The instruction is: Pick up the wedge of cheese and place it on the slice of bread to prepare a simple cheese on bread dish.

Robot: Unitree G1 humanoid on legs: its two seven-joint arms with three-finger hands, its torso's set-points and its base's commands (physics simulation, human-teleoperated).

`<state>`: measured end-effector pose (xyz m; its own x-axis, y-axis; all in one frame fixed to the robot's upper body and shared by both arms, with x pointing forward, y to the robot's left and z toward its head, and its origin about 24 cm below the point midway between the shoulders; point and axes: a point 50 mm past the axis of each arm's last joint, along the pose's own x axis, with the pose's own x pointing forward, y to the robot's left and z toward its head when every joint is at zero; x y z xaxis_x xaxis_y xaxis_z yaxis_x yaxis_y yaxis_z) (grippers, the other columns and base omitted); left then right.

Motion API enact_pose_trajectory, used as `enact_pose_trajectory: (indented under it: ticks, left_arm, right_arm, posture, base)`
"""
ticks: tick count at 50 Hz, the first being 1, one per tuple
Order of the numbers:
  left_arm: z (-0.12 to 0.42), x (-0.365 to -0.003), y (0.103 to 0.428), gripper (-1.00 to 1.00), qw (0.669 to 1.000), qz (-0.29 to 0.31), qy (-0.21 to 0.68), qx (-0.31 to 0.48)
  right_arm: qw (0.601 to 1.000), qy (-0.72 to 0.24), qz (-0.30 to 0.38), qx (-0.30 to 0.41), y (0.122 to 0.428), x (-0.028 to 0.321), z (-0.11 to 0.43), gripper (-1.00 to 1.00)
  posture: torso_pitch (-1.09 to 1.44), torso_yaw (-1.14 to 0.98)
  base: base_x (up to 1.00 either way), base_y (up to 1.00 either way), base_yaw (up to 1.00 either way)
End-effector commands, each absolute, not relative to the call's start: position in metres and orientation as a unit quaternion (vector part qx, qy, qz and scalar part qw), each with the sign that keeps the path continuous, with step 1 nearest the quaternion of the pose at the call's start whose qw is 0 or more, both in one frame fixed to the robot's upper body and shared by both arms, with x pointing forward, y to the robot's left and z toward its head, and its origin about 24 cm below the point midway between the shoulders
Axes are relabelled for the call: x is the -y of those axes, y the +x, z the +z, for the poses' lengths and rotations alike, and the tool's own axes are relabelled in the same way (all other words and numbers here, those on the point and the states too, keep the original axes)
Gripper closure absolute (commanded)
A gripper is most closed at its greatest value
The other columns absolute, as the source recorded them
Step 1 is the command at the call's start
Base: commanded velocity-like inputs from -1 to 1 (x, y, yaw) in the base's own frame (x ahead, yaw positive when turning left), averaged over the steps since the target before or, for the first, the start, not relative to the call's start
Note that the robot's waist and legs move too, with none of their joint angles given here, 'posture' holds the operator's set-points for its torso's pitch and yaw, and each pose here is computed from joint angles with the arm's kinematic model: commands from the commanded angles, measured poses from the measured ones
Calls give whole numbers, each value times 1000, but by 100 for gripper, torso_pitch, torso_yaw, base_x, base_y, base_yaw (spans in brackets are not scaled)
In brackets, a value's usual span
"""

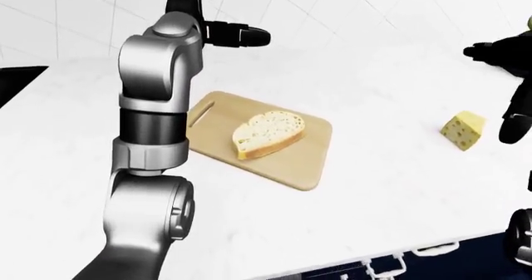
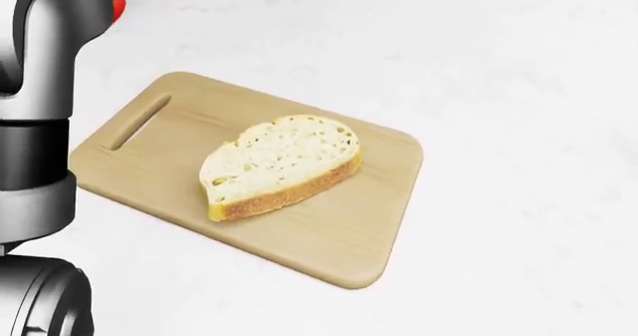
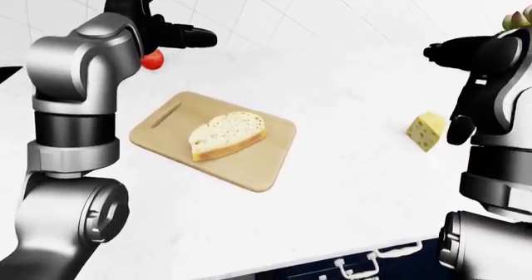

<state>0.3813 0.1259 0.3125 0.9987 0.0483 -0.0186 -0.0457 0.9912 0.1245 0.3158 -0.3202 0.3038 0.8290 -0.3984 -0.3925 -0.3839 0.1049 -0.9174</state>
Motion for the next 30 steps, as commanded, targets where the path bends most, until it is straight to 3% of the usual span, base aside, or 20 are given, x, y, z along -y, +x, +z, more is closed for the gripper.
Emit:
enact_pose_trajectory:
  ticks: [1,30]
  left_arm:
    - [336,-125,374,-100,997,24,59,40]
    - [335,-125,374,-100,997,23,59,40]
  right_arm:
    - [676,-686,-31,-268,310,321,317,-100]
    - [675,-683,-66,-272,317,334,296,-100]
  posture:
    - [0,0]
    - [0,0]
  base:
    - [0,0,0]
    - [0,0,0]
